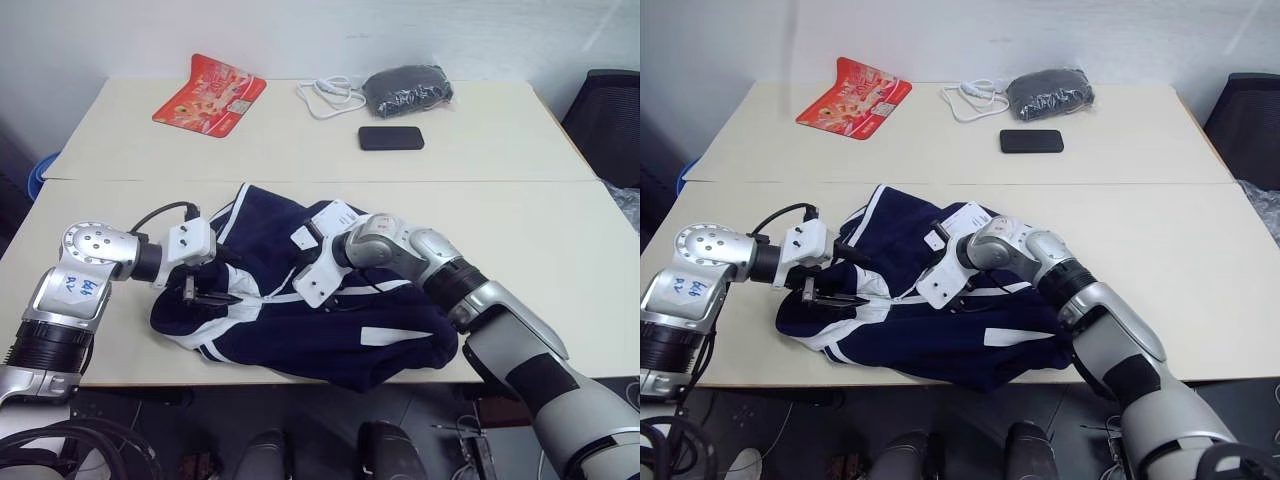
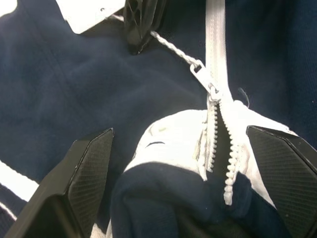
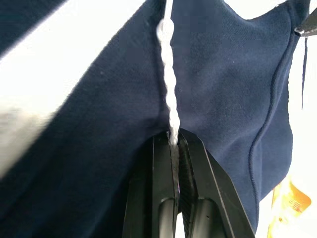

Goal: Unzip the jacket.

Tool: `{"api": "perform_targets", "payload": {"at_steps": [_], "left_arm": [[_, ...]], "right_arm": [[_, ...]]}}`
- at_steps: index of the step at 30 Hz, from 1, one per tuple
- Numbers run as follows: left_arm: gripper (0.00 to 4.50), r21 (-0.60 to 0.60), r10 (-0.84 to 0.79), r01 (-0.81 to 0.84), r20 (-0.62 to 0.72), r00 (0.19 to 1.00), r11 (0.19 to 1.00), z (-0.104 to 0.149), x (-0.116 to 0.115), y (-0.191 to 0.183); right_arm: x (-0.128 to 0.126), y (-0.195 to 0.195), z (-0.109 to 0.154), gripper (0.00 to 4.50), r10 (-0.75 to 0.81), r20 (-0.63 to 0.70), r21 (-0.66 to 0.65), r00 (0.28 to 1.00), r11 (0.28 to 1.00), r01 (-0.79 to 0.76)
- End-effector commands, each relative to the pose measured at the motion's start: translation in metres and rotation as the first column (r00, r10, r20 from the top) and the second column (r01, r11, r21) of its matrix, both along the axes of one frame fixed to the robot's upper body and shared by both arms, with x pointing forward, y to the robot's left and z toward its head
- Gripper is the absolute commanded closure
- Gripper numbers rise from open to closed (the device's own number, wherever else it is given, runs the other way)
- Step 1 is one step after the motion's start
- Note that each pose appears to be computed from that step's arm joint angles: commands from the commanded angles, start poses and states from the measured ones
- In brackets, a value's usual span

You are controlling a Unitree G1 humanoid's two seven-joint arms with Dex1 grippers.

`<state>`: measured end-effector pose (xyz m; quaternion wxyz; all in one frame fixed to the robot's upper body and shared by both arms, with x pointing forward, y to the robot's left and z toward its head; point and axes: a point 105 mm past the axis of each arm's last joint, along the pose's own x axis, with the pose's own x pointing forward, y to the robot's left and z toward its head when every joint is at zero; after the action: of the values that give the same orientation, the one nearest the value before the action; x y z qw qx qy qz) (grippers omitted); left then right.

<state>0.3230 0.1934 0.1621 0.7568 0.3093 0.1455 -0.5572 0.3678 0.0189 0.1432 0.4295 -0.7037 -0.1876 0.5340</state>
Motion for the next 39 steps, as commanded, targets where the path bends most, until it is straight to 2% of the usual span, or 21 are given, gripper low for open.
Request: {"api": "perform_targets", "payload": {"at_steps": [1, 4, 7, 13, 16, 19, 26, 39], "left_arm": [[0.00, 0.012, -0.070, 0.070, 0.018, 0.997, 0.997, 0.003, -0.002, -0.015], [0.00, 0.026, -0.104, 0.104, 0.004, 0.995, 0.994, -0.006, 0.000, -0.022], [0.00, 0.088, -0.130, 0.130, 0.003, 0.991, 0.988, -0.022, 0.005, -0.023], [0.00, 0.140, -0.158, 0.164, -0.054, 0.986, 0.976, -0.051, 0.011, -0.020], [0.59, 0.152, -0.165, 0.174, -0.074, 0.984, 0.973, -0.061, 0.015, -0.020], [1.39, 0.182, -0.175, 0.191, -0.103, 0.979, 0.965, -0.069, 0.015, -0.019], [1.39, 0.282, -0.192, 0.237, -0.179, 0.965, 0.930, -0.093, 0.004, -0.003], [1.39, 0.297, -0.154, 0.205, -0.186, 0.970, 0.933, -0.102, -0.004, 0.014]], "right_arm": [[-0.010, -0.010, 0.011, 4.46, 0.000, -0.044, 0.028, 0.999, 1.000, 0.001], [-0.020, -0.022, 0.017, 4.46, -0.017, -0.079, 0.042, 0.997, 0.999, 0.020], [-0.028, -0.032, 0.017, 4.46, -0.050, -0.113, 0.051, 0.992, 0.997, 0.056], [-0.031, -0.042, 0.011, 4.46, -0.126, -0.144, 0.068, 0.981, 0.988, 0.137], [-0.031, -0.045, 0.010, 4.50, -0.148, -0.156, 0.077, 0.977, 0.984, 0.162], [-0.034, -0.048, 0.008, 4.50, -0.160, -0.163, 0.074, 0.974, 0.982, 0.173], [-0.034, -0.065, 0.009, 4.50, -0.211, -0.164, 0.065, 0.964, 0.972, 0.224], [-0.027, -0.143, 0.024, 4.50, -0.436, -0.126, 0.061, 0.891, 0.893, 0.446]]}}
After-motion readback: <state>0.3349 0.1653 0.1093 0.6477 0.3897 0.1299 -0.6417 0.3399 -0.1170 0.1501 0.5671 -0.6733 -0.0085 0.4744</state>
